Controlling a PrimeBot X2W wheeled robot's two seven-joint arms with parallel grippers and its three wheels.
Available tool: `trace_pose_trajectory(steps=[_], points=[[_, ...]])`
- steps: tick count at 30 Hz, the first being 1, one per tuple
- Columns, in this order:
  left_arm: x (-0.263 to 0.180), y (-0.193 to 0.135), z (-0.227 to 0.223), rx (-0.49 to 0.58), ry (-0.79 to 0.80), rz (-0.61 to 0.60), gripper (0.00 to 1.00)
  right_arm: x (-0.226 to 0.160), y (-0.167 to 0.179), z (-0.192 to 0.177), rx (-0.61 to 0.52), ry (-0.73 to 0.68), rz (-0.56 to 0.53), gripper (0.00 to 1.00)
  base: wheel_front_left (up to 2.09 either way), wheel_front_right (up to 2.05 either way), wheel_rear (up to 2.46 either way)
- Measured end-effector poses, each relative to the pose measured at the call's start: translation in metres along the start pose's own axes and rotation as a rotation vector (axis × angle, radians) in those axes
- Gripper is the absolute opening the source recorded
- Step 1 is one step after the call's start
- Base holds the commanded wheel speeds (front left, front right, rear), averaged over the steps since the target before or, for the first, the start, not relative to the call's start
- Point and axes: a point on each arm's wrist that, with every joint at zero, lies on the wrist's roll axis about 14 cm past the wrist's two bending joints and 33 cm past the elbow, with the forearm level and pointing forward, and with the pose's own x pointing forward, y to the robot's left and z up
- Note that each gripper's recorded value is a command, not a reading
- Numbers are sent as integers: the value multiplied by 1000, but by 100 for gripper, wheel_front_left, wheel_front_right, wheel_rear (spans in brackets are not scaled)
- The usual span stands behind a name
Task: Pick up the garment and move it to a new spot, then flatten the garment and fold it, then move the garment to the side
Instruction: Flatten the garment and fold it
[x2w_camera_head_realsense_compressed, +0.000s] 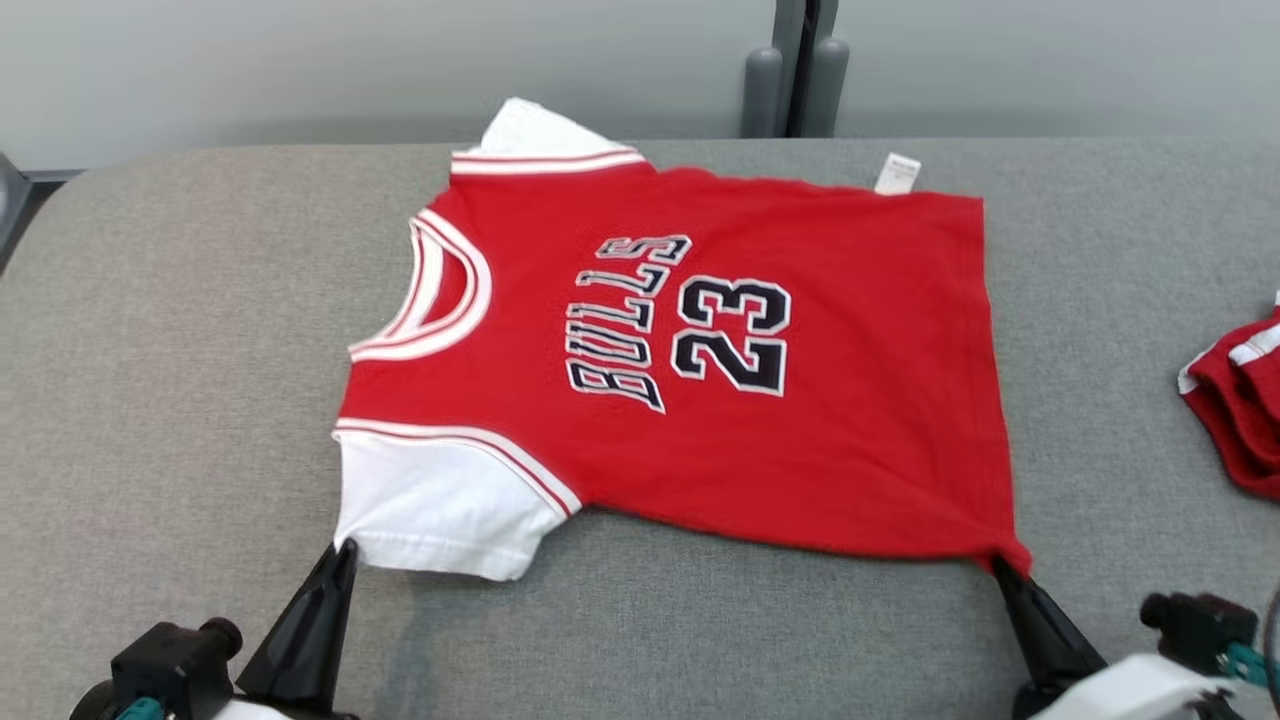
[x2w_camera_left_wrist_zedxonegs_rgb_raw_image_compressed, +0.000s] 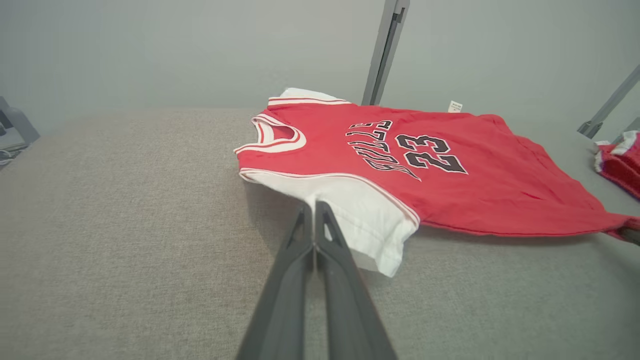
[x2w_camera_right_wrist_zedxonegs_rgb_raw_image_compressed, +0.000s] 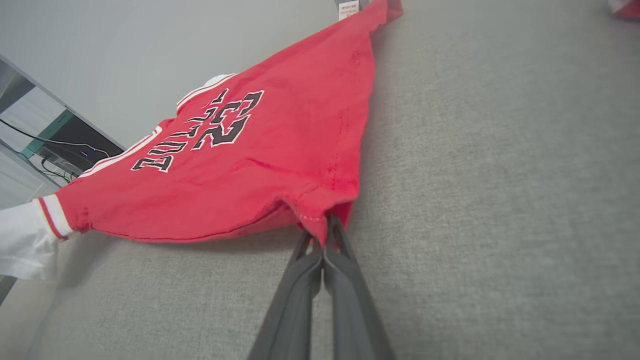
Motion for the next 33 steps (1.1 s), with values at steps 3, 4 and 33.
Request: trace_pose_trajectory(steps=[3,4,33], points=[[-14,-8,16,30,-7,-15,0,-15,-7,-2,-9,4,-21,0,0,0,0],[-19,-10,20,36,-9,-13,0,-20,-9,-3,-15,9,-28,0,0,0,0],[84,-23,57,6,-81,-141,0,12,-23,46,-1,-37,-165,0,0,0,0]])
